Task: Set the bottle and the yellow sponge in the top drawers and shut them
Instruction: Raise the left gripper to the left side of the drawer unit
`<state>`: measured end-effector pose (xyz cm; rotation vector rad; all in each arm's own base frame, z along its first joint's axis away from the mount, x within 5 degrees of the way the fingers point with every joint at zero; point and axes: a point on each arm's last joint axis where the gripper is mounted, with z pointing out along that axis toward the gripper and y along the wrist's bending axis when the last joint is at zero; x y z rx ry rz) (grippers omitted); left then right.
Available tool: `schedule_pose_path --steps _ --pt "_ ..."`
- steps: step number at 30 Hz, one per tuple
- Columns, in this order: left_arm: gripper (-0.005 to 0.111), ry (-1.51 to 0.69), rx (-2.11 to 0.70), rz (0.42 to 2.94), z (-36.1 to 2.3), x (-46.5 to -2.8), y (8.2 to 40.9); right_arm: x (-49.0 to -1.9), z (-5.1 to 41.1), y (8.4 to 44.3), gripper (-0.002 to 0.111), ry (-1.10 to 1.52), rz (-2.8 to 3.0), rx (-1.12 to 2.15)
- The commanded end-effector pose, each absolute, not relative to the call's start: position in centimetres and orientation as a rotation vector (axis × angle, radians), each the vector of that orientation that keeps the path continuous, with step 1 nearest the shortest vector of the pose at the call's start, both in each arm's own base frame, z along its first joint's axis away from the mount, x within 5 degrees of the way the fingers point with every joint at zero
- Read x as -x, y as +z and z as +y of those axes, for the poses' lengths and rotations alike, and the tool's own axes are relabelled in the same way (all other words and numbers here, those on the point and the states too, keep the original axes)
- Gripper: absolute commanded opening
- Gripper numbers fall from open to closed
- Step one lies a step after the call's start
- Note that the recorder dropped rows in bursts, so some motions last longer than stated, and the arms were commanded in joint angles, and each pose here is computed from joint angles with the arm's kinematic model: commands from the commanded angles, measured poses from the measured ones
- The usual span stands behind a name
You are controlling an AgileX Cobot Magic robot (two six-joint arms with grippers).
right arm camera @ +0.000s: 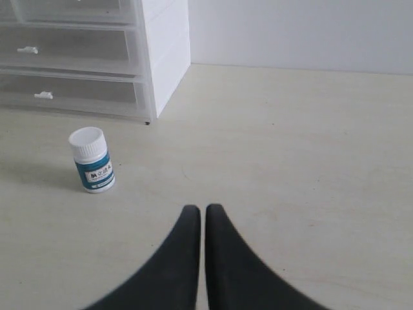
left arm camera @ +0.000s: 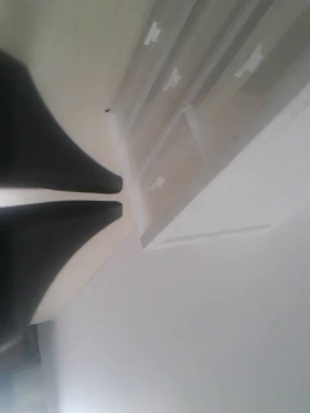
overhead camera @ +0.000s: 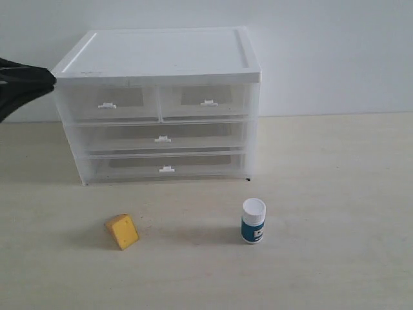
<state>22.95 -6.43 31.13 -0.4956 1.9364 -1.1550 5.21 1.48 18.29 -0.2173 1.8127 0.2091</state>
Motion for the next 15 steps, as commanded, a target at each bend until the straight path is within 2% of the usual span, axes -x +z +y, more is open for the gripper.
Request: schedule_pose_path --steps 1,5,10,15 --pt "0.004 -1.189 0.501 1.993 -7.2 -26.0 29.2 -5.2 1.4 18.4 0.000 0.202 1.797 0.219" --pt "0.004 -1.148 0.490 2.058 -7.4 -28.6 27.3 -5.2 1.4 18.4 0.000 0.202 1.797 0.219" --pt "0.004 -1.149 0.422 2.074 -7.6 -31.1 26.8 -5.2 1.4 18.4 0.000 0.202 1.797 0.219" --pt "0.004 -1.121 0.471 2.068 -5.1 -32.6 25.6 -5.2 1.4 18.4 0.000 0.202 1.797 0.219"
